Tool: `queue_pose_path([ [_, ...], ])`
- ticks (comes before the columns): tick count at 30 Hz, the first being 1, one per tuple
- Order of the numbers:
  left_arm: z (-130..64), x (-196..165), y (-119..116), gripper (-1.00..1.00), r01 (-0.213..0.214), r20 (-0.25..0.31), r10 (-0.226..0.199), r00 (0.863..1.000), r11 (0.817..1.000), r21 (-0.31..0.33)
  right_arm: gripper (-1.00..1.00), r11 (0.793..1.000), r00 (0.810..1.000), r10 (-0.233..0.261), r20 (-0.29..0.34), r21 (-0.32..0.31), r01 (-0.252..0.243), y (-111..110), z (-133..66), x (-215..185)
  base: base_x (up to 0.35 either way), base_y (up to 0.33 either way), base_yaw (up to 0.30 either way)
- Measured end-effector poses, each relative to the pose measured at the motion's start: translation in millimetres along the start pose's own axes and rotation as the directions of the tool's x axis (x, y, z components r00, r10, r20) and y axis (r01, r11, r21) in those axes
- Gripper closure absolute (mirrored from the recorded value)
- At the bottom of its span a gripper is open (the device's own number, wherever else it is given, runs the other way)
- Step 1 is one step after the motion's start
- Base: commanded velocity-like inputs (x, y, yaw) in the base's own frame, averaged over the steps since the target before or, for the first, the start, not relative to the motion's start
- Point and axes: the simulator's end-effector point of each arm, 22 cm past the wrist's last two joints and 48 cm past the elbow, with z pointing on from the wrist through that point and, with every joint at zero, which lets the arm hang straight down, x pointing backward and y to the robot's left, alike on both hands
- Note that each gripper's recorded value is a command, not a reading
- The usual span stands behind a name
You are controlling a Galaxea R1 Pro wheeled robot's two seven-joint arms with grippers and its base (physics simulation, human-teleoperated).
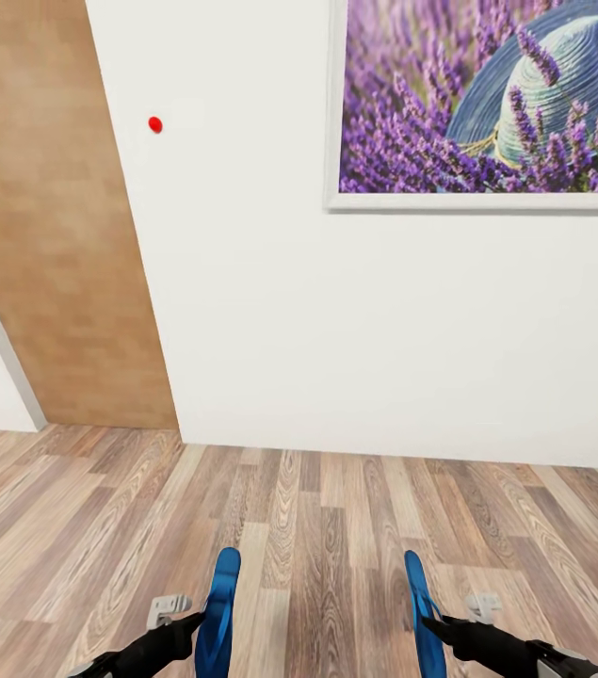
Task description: In the bedroom, move the book from the bed onto either nightstand, and place the two sandals side by side next to the bed.
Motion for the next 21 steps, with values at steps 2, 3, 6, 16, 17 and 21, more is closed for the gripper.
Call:
queue_pose_path([
  [2,-0.4,-1.2,-0.5,1.00,-0.002,0.002,0.002,1.000,1.000,0.001,1.00,1.000,1.000,-0.002,0.003,0.000,0.002,0.3,-0.6,-1.4,0.000,0.000,0.000],
  [3,-0.4,-1.8,-0.9,1.00,-0.002,0.003,0.002,1.000,1.000,0.001,1.00,1.000,1.000,-0.002,0.004,-0.001,0.002,0.8,-0.6,-2.0,0.000,0.000,0.000],
  [6,-0.6,-2.5,-1.1,1.00,-0.003,0.005,0.003,1.000,1.000,0.002,1.00,1.000,1.000,-0.003,0.004,-0.001,0.003,1.2,-0.6,-2.3,0.000,0.000,0.000],
  [16,-0.6,-2.6,-1.3,1.00,-0.004,0.005,0.004,1.000,1.000,0.002,1.00,1.000,1.000,-0.004,0.004,-0.002,0.004,1.9,-0.1,-2.3,0.000,0.000,0.000],
  [17,-0.5,-2.7,-1.4,1.00,-0.004,0.005,0.004,1.000,1.000,0.002,1.00,1.000,1.000,-0.004,0.004,-0.002,0.004,2.0,0.0,-2.2,0.012,0.000,0.000],
  [21,-0.7,-2.5,-1.5,1.00,-0.004,0.004,0.004,1.000,1.000,0.002,1.00,1.000,1.000,-0.004,0.004,-0.002,0.004,2.2,-0.2,-2.3,0.179,-0.001,0.000],
])
